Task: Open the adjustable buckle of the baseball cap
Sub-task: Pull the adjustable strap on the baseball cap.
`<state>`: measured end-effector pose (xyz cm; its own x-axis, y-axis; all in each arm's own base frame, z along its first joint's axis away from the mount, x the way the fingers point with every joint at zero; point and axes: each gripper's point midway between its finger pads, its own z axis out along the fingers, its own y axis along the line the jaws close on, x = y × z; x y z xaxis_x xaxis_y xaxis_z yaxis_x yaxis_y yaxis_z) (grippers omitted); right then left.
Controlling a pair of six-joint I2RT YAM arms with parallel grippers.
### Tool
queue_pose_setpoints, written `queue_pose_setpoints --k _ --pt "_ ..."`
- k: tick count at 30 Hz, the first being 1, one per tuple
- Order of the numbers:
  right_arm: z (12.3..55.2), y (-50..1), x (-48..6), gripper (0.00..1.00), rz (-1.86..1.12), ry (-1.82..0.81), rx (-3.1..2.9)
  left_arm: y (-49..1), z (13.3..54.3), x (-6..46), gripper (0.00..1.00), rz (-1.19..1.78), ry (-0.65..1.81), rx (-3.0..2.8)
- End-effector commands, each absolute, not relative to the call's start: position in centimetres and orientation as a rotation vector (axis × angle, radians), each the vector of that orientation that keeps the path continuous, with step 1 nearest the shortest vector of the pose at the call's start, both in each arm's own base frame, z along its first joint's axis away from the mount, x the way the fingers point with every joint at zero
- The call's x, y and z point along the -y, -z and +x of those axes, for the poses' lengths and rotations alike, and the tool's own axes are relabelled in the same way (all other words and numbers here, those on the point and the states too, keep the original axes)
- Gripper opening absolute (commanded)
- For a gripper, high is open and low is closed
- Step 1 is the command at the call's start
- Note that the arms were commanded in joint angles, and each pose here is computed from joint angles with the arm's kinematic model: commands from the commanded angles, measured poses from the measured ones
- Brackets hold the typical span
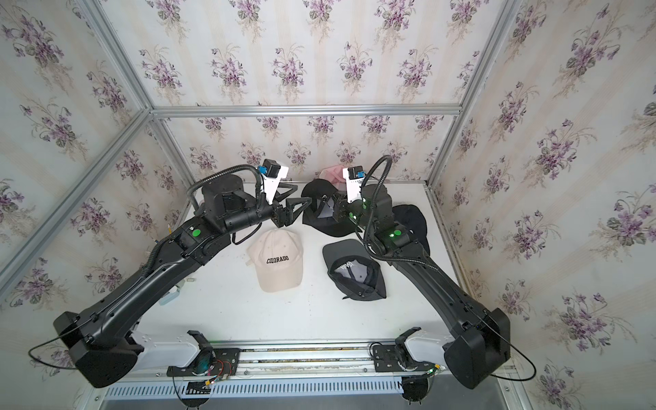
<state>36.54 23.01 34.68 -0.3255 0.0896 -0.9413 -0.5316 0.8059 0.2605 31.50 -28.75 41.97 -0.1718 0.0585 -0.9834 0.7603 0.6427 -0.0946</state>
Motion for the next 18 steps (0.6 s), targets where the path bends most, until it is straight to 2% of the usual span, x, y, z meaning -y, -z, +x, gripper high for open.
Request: queue_pose_setpoints --k 1,10,18 --pt "36.6 -35.8 -23.4 0.0 -0.343 -0.678 -1.777 -42.0 32.3 27.9 0.66 0.655 0.632 -1.608" --pt "36.7 -37.2 -23.8 0.0 -0.354 -0.696 -1.76 -38.0 31.7 29.8 0.65 0.72 0.587 -1.584" --pt "36.8 -37.4 -24.1 0.0 -0.362 -0.703 -1.756 -37.0 33.5 31.9 0.66 0.74 0.569 -1.563"
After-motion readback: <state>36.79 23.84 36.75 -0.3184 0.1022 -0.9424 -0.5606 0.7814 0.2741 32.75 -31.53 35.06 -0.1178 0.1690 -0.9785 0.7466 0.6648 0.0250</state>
